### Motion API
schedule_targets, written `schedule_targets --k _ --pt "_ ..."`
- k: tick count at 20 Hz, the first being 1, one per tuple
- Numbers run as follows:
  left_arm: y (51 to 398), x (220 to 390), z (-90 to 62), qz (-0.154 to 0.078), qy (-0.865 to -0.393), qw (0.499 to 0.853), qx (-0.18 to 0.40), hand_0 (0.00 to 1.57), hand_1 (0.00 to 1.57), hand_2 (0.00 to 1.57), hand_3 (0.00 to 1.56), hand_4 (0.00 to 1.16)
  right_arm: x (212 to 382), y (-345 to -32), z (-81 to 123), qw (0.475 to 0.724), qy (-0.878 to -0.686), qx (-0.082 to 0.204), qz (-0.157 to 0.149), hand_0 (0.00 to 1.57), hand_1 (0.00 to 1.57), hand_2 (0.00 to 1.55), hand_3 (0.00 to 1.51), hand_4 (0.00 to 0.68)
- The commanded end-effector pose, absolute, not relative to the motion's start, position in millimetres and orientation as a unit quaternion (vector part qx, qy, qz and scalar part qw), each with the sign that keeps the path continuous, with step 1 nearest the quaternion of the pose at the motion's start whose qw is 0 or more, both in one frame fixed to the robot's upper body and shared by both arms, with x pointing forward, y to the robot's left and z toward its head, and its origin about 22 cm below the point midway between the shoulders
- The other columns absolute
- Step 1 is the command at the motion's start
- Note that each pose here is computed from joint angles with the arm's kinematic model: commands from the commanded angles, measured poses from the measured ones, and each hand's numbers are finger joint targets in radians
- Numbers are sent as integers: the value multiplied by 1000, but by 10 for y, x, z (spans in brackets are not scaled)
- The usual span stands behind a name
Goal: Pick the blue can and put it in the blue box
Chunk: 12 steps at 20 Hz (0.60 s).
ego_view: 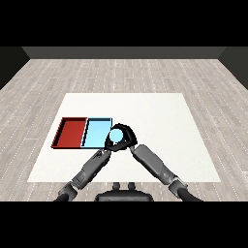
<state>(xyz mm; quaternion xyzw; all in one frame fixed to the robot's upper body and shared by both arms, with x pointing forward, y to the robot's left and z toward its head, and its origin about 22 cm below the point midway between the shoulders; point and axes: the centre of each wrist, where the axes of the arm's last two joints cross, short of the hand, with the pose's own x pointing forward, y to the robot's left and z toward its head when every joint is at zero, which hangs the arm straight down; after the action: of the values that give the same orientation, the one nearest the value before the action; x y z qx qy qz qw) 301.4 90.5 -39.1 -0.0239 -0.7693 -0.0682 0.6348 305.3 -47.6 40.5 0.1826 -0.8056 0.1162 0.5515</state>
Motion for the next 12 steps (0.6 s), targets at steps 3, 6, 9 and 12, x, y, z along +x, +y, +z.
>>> schedule_targets --k 3,6,9,12 --pt "839 3038 -357 -50 -758 648 -43 1571 1571 1516 1448 1097 2996 -460 453 577 -781 214 105 535 535 551 0 0" --pt "846 3046 -363 -50 -758 648 -43 1571 1571 1516 1448 1097 3014 -496 484 572 -789 203 93 0 0 0 0 0" --pt "935 3040 -443 -55 -757 650 -41 1571 1571 1516 1448 1097 3122 -595 443 577 -788 202 76 0 0 0 0 0" --pt "916 3018 -376 -52 -765 641 -35 1571 1571 1546 1477 1138 2872 -361 625 566 -793 209 87 0 0 0 0 0"
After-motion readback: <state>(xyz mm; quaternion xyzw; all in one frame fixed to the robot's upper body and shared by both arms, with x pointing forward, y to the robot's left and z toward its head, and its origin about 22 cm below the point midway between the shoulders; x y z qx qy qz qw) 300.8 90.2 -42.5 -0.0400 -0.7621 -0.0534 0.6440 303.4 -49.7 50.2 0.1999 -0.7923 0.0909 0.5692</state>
